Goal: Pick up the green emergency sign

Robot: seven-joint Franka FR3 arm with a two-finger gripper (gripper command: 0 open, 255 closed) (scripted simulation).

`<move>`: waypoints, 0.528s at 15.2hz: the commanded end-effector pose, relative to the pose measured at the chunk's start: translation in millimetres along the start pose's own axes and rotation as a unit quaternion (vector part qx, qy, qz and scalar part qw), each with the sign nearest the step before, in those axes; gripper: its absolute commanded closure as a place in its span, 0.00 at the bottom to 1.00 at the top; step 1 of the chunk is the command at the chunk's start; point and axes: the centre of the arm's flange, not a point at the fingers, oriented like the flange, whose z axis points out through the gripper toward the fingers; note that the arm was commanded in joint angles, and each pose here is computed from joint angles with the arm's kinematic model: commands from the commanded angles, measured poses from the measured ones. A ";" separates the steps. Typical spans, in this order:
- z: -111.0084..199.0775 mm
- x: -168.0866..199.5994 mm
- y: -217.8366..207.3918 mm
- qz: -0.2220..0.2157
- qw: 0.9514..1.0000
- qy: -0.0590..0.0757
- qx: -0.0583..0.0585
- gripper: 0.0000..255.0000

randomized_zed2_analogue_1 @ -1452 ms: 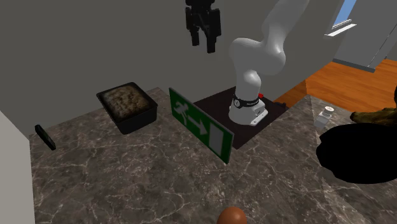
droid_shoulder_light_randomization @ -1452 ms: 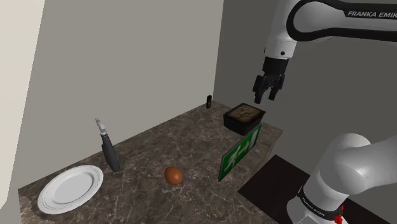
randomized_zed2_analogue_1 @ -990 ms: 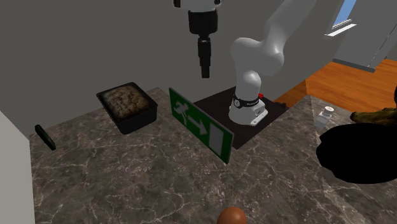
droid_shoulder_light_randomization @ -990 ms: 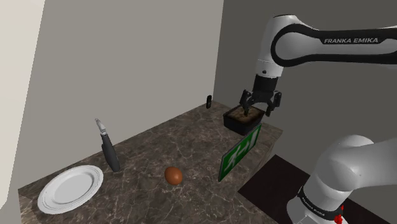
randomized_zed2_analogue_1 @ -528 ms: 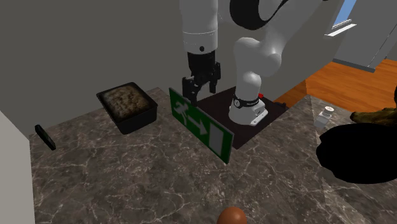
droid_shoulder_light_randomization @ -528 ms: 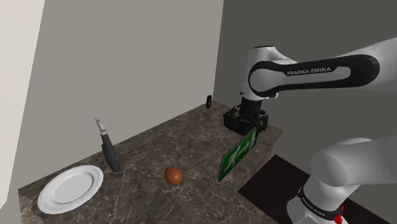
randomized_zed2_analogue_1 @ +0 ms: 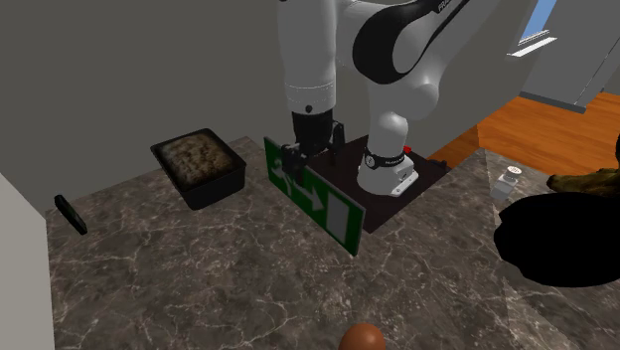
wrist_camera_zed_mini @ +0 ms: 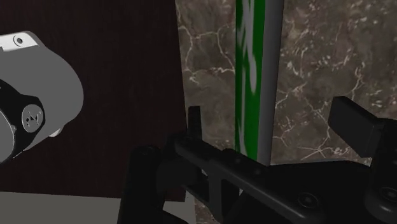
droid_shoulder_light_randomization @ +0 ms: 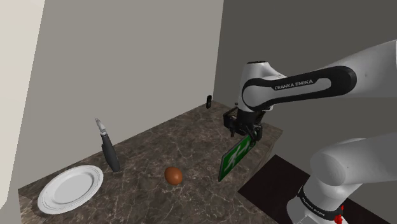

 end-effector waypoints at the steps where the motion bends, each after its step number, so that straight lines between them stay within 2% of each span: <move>1: 6.5 -0.1 0.0 0.000 1.000 0.000 0.000 0.00; 2: 6.5 -0.1 0.0 0.000 1.000 0.000 0.000 0.00; 3: 6.1 -0.2 -0.6 0.000 1.000 0.000 0.001 1.00; 8: 6.0 0.0 -0.3 0.000 1.000 0.000 0.001 1.00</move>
